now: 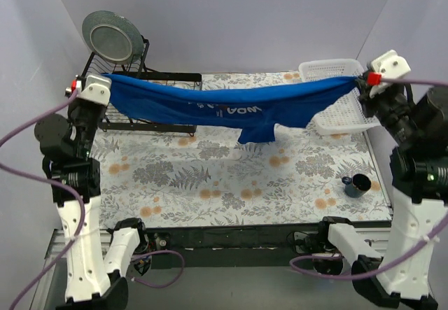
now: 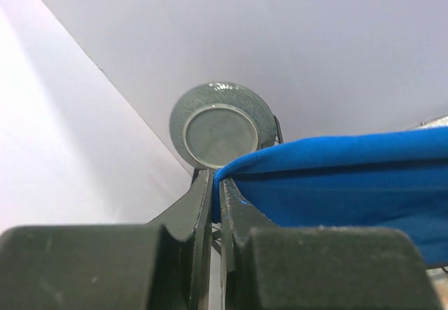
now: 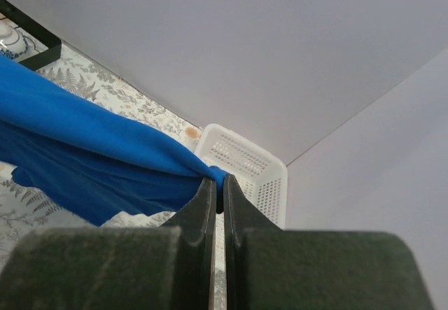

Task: Roll the t-shirts
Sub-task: Fold the T-shirt at the center of the board.

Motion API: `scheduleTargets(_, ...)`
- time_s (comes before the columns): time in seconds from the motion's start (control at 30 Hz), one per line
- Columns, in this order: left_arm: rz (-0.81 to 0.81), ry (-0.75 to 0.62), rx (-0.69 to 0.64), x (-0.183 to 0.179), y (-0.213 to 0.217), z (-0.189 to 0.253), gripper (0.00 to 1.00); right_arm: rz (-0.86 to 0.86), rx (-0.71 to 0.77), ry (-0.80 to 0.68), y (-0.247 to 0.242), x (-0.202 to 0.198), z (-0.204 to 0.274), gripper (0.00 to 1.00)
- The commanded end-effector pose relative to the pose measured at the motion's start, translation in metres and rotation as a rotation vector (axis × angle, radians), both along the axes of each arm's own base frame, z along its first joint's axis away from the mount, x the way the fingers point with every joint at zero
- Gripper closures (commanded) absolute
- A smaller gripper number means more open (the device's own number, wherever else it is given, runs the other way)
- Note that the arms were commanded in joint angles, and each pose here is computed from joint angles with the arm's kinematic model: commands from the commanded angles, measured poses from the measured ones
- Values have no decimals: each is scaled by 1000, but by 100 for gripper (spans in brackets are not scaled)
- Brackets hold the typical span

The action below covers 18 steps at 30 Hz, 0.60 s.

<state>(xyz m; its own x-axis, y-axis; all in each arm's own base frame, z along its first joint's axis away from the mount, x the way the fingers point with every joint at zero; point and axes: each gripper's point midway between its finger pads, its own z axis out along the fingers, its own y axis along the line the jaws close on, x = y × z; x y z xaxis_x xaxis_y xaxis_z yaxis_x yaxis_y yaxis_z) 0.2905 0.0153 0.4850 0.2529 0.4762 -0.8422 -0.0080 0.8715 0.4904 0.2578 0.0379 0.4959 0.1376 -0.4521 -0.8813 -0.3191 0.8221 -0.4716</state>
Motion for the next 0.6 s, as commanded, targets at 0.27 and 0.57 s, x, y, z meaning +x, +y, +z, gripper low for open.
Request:
scheduleTargets(0.27,49,-167,-15,-110,-6,48,100,-93,72,-255,-8,-138,61,99)
scheduleTargets(0.57,-3,-26,26,-105,-16,18,100,-73,115,-197,-2,-150,47,99)
